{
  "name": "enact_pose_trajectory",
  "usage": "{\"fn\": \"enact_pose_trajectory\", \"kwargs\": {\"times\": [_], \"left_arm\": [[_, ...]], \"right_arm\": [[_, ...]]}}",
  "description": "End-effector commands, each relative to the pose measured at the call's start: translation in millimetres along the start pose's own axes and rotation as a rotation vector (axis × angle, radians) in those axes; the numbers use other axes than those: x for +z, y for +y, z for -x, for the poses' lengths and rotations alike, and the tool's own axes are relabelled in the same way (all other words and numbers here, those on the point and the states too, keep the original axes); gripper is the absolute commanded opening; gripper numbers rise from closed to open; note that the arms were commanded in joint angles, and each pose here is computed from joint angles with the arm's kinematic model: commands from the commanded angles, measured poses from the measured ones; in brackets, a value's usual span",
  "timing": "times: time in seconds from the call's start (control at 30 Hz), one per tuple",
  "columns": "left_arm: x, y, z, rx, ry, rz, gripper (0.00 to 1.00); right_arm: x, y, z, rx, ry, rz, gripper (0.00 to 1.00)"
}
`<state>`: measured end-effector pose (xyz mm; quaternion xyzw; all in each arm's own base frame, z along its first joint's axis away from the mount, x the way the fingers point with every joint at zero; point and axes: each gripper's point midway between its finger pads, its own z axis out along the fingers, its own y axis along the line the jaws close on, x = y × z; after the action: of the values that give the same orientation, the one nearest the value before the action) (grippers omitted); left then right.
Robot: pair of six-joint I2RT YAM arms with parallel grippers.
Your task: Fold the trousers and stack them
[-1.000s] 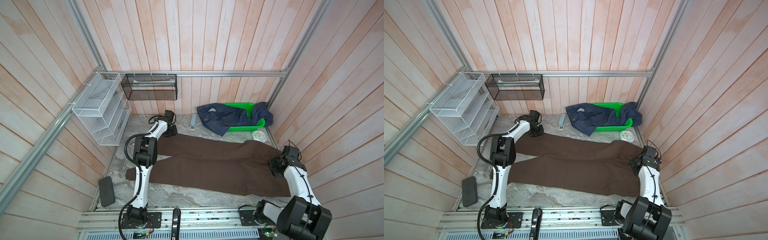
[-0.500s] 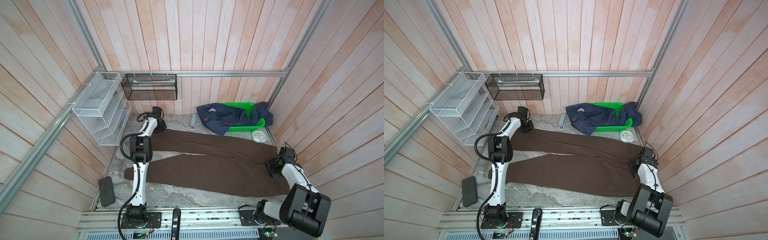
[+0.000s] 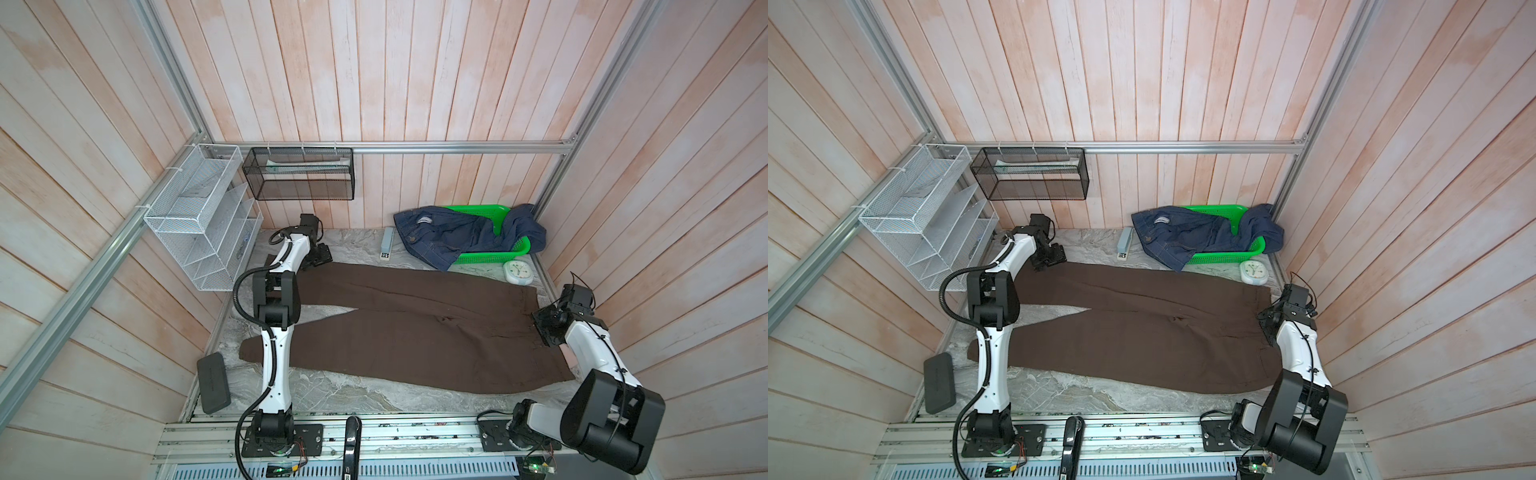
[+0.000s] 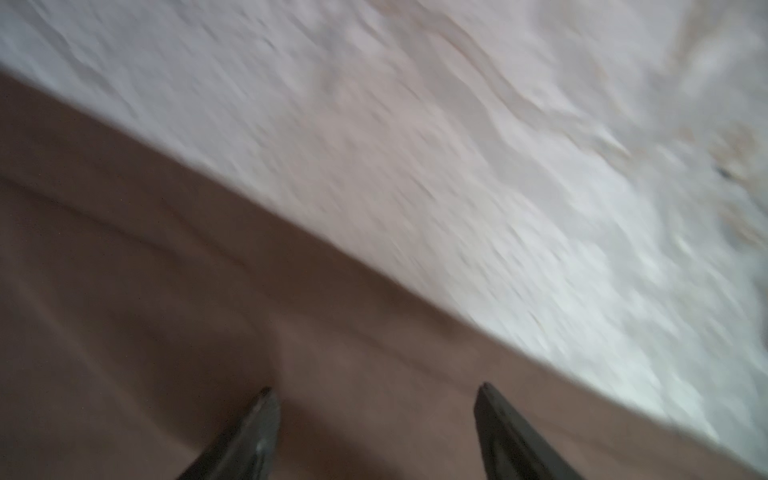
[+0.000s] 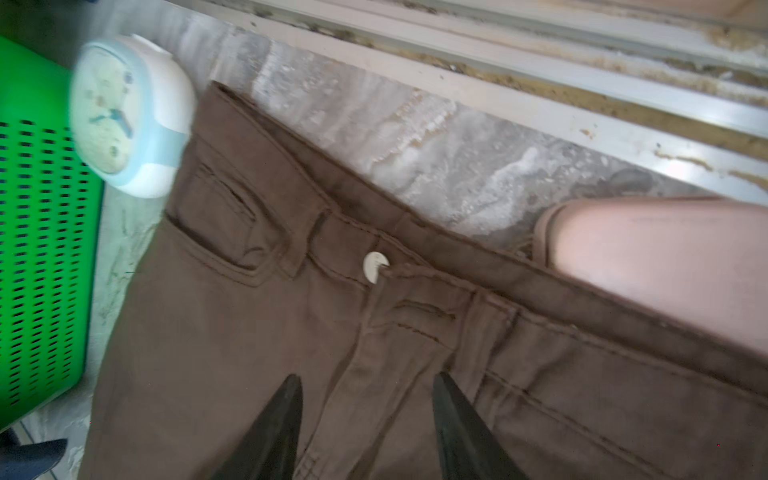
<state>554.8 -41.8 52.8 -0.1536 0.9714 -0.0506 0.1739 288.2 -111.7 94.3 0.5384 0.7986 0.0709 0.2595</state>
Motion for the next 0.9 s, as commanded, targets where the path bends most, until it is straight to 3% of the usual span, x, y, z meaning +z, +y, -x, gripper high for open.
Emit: {"fn": "enact_pose_trajectory", "kwargs": {"times": [0.0, 0.17, 0.5, 0.67, 0.87], "left_arm": [[-79.2, -23.1, 10.8, 0.012, -0.136, -0.064, 0.79], [-112.8, -2.9, -36.5, -0.049, -0.147, -0.088, 0.79], [-128.5, 52.4, -136.7, -0.135, -0.034, -0.114, 0.79], [-121.8, 75.0, -169.7, -0.2, 0.02, -0.087, 0.79], [-125.2, 117.7, -178.5, -0.33, -0.003, -0.047, 0.79]], "right_arm": [[-10.3, 26.2, 5.0, -0.072, -0.01, 0.046, 0.52], [11.6, 53.9, -15.6, -0.143, 0.066, 0.072, 0.5], [72.1, 79.3, -38.3, -0.268, 0.163, 0.061, 0.43], [89.2, 64.0, -22.0, -0.285, 0.103, -0.043, 0.42], [99.1, 30.7, 4.2, -0.228, 0.048, -0.179, 0.42]]}}
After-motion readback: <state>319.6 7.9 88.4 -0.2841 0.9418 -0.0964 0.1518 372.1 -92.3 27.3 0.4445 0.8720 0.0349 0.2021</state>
